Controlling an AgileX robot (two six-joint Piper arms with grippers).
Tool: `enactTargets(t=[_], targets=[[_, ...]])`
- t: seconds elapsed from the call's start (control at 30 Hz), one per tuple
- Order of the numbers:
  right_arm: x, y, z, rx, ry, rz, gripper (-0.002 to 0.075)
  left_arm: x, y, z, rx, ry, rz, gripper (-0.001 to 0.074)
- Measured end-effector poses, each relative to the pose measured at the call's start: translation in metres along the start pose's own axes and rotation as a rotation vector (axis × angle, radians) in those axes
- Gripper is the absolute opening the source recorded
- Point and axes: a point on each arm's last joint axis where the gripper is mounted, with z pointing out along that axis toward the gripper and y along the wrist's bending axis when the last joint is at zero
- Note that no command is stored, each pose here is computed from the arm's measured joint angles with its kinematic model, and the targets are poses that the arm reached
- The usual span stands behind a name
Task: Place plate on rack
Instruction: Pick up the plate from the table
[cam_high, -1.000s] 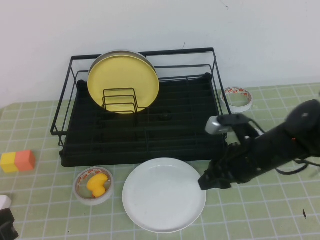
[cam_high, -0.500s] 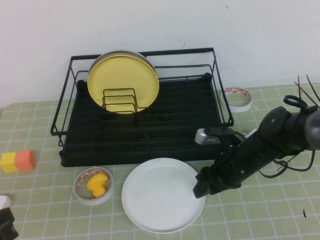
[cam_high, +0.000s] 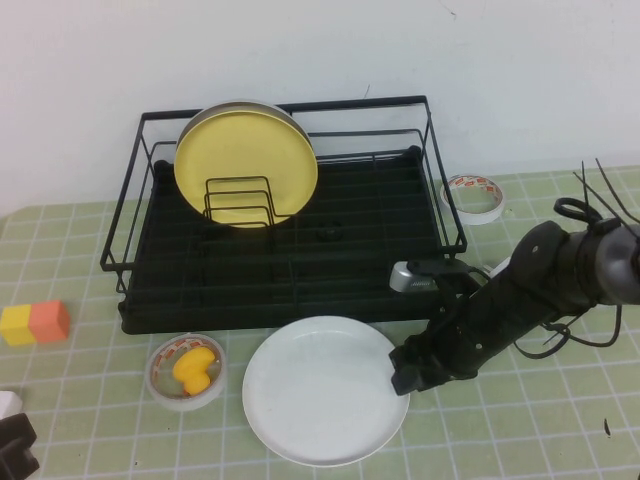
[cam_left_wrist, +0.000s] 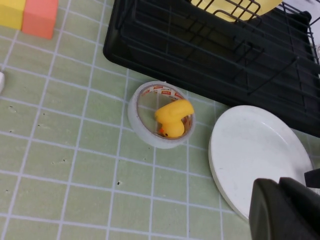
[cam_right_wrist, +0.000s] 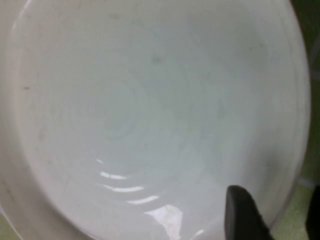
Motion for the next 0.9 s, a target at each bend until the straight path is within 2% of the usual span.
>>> enactTargets(t=[0.07, 0.2, 0.3, 0.53, 0.7, 0.8, 0.9], targets=[[0.000, 0.000, 0.000, 0.003, -0.003, 0.000, 0.0232, 0.000, 0.000, 0.000, 0.001, 0.000, -0.002, -0.0002], [0.000, 0.002, 0.004, -0.001, 0.001, -0.001, 0.0084, 0.000, -0.002, 0.000, 0.018, 0.002, -0.029, -0.0002], [-0.001, 0.002, 0.006, -0.001, -0.001, -0.002, 0.0025, 0.000, -0.004, 0.000, 0.043, 0.004, -0.068, -0.0002], [-0.005, 0.008, 0.001, -0.026, 0.019, -0.036, 0.0011, 0.002, -0.013, -0.001, 0.142, 0.033, -0.222, -0.0002], [-0.013, 0.031, -0.038, -0.062, -0.025, -0.132, 0.0010, 0.005, -0.026, -0.004, 0.274, 0.096, -0.305, 0.0012], [-0.018, 0.050, -0.070, -0.082, -0.081, -0.204, 0.0009, 0.005, -0.035, -0.007, 0.377, 0.118, -0.315, 0.0113], [-0.019, 0.073, -0.101, -0.122, -0.147, -0.280, 0.0009, 0.004, -0.040, -0.009, 0.446, 0.114, -0.289, 0.0297]])
